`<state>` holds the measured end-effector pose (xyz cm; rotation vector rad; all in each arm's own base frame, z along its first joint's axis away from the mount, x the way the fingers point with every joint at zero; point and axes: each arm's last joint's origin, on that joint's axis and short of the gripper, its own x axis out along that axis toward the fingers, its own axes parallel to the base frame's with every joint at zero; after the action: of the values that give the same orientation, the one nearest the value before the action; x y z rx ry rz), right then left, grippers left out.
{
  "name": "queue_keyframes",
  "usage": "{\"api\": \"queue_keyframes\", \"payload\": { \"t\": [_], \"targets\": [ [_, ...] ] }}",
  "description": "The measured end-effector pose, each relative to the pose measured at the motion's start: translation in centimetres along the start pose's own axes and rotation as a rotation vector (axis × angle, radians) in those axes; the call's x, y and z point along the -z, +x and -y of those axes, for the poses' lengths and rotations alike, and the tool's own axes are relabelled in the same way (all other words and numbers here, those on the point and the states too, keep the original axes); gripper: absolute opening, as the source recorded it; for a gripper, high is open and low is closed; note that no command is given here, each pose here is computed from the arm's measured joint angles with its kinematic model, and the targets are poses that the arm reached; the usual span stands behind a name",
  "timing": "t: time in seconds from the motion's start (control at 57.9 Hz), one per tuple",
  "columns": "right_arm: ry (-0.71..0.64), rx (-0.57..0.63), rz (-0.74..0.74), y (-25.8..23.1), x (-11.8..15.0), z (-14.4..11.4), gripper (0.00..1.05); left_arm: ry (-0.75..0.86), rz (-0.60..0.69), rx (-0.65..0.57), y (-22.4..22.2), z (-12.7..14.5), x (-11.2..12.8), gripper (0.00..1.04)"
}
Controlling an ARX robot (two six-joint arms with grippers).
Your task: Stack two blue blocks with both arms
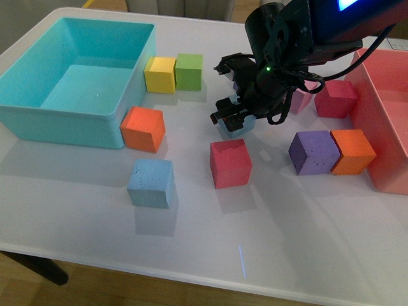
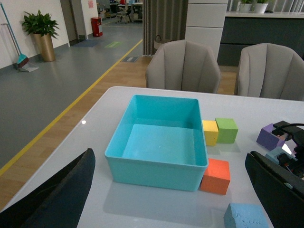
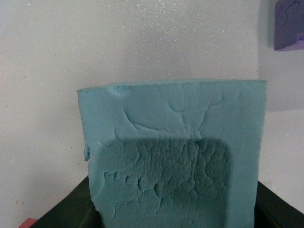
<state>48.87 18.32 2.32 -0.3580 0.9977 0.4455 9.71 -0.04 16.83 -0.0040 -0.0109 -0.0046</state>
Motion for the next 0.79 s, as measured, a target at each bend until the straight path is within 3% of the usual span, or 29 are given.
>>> {"api": "queue_keyframes", "payload": {
  "t": [0.242, 0.536, 0.795],
  "targets": [
    [0.01, -0.023, 0.028, 0.1, -0.1, 0.1, 0.97, 0.0, 0.0, 0.0, 0.0, 0.0, 0.0, 0.96],
    [0.032, -0.05, 0.131, -2.2, -0.8, 0.6, 0.96, 0.0, 0.0, 0.0, 0.0, 0.0, 0.0, 0.96],
    [0.057, 0.007, 0.41, -11.2, -1.7, 2.5, 0.96, 0.0, 0.0, 0.0, 0.0, 0.0, 0.0, 0.96]
  ]
}}
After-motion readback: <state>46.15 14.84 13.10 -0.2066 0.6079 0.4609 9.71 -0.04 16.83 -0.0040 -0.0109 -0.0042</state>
